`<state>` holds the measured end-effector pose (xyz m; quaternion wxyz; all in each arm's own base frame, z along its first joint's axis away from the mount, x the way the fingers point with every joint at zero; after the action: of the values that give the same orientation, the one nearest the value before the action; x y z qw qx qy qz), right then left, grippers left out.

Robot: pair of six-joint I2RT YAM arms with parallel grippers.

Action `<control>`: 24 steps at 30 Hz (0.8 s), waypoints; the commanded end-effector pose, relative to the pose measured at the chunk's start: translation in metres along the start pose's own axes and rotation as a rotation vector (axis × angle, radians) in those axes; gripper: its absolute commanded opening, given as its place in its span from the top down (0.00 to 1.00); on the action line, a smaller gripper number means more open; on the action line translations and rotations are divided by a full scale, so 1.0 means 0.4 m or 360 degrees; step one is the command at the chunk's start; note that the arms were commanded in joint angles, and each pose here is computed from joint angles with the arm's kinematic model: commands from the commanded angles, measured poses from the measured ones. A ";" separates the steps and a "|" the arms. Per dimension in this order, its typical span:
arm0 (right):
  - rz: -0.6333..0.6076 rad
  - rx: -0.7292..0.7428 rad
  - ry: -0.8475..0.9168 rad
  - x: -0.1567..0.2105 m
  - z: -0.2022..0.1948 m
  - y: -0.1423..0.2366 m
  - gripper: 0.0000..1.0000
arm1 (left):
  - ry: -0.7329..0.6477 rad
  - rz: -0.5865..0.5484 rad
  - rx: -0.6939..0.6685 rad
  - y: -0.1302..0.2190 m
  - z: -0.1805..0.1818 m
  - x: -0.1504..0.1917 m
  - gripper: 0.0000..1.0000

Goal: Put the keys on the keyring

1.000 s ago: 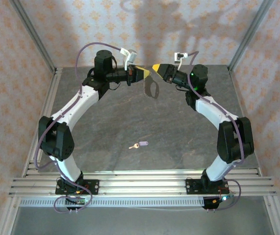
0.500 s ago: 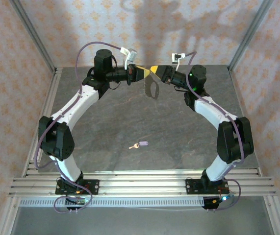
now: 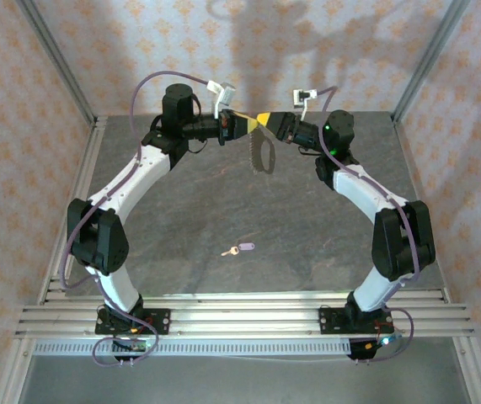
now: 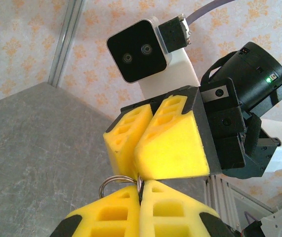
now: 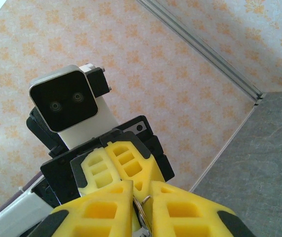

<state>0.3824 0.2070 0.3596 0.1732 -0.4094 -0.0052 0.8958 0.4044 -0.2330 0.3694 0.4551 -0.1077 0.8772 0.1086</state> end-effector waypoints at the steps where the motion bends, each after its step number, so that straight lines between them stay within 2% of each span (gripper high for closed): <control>1: 0.0059 -0.0112 0.0115 0.006 0.045 -0.003 0.86 | -0.0061 -0.0035 0.0031 -0.004 -0.018 -0.034 1.00; 9: 0.0080 -0.0073 0.0119 0.024 0.045 0.008 0.87 | -0.0063 -0.0032 0.0030 -0.005 -0.017 -0.037 1.00; 15: 0.0076 -0.0037 0.0107 0.030 0.032 0.012 0.80 | -0.0067 -0.0034 0.0033 -0.005 -0.018 -0.040 1.00; 17: 0.0072 -0.0030 0.0099 0.033 0.028 0.014 0.96 | -0.0067 -0.0033 0.0033 -0.005 -0.018 -0.041 1.00; 18: 0.0069 -0.0028 0.0097 0.033 0.027 0.015 0.98 | -0.0067 -0.0033 0.0033 -0.005 -0.018 -0.041 1.00; 24: 0.0068 -0.0020 0.0078 0.039 0.020 0.020 0.86 | -0.0065 -0.0031 0.0035 -0.006 -0.018 -0.042 1.00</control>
<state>0.3796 0.2020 0.3466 0.1785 -0.4139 0.0153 0.8925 0.4079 -0.2348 0.3595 0.4343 -0.0980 0.8878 0.1163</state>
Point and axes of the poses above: each hand's point on the last joint's axis, 136 mm out from that joint toward the fingers, its own y axis back along the fingers, its own z axis along the line the jaws close on, x = y × z, the point moved 6 cm from there along y, back along the fingers, and after that the axes turned 8 degrees about y, right-handed, at the moved point
